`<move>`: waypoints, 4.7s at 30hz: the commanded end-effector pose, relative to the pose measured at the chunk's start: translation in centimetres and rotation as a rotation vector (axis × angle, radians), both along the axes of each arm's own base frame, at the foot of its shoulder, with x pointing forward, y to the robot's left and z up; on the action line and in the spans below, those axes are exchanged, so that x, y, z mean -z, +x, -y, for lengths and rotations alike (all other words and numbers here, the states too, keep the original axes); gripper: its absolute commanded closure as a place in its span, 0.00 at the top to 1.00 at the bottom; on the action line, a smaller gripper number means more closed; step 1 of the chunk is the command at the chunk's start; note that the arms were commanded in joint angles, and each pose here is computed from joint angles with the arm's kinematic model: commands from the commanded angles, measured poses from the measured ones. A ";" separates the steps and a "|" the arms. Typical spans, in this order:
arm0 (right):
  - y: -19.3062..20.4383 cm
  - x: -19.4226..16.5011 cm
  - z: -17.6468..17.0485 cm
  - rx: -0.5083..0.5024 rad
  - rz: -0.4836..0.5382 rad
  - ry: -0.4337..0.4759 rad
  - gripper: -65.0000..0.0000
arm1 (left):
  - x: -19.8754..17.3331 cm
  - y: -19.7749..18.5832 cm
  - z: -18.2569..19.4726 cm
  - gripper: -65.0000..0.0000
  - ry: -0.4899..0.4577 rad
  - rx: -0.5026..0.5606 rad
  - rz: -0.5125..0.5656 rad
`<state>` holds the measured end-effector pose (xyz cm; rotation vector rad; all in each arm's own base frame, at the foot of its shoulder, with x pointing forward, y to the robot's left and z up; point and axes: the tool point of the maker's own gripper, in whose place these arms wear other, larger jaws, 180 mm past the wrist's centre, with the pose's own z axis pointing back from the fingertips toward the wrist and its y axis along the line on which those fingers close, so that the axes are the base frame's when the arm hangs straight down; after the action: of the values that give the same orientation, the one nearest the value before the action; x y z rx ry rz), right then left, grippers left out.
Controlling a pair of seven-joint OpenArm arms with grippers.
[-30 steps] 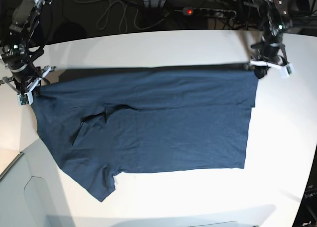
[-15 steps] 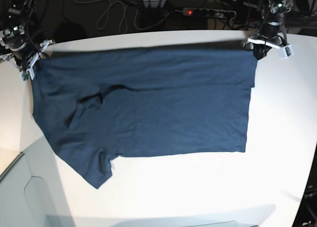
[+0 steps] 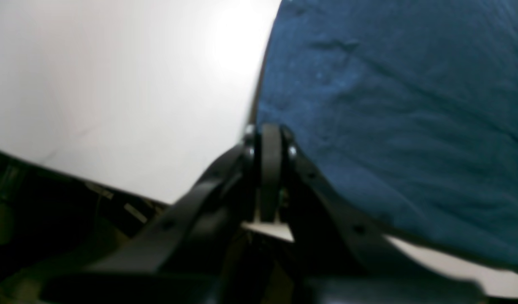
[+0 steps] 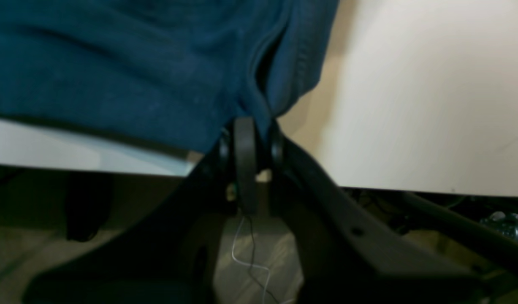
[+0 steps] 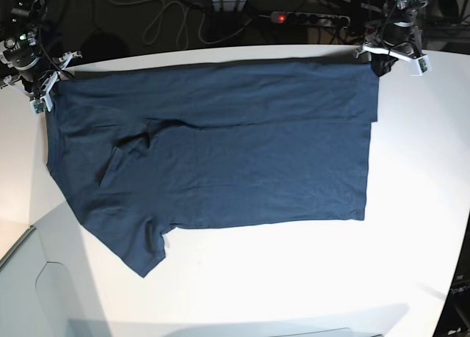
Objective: Fold the T-shirt properly
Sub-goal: 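Lift the folded edge with both grippers and pull it back toward the robot, then release the edge and reach both grippers toward the shirt's hem corners, then grasp the hem corners of the shirt with both grippers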
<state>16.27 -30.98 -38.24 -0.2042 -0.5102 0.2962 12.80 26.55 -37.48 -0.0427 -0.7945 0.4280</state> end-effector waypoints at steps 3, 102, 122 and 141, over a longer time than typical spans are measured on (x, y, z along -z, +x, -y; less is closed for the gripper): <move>0.4 -0.8 0.3 -0.030 0.018 -0.018 0.02 | -0.6 0.1 -0.3 0.00 0.014 0.003 0.019; 15.6 -5.4 -1.1 -0.059 0.290 0.066 0.66 | 3.6 32.3 -0.3 0.12 0.263 0.242 0.208; 32.4 -2.4 -4.8 0.026 0.478 0.534 0.66 | 4.9 31.0 -0.3 0.00 0.261 0.250 0.175; 30.6 2.1 -2.3 0.172 0.478 0.366 0.64 | 5.5 30.5 -0.3 0.00 0.260 0.251 0.164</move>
<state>45.72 -27.90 -42.00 0.0558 -0.9626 -0.0093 43.80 26.49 -42.20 0.0573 -1.0447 0.0816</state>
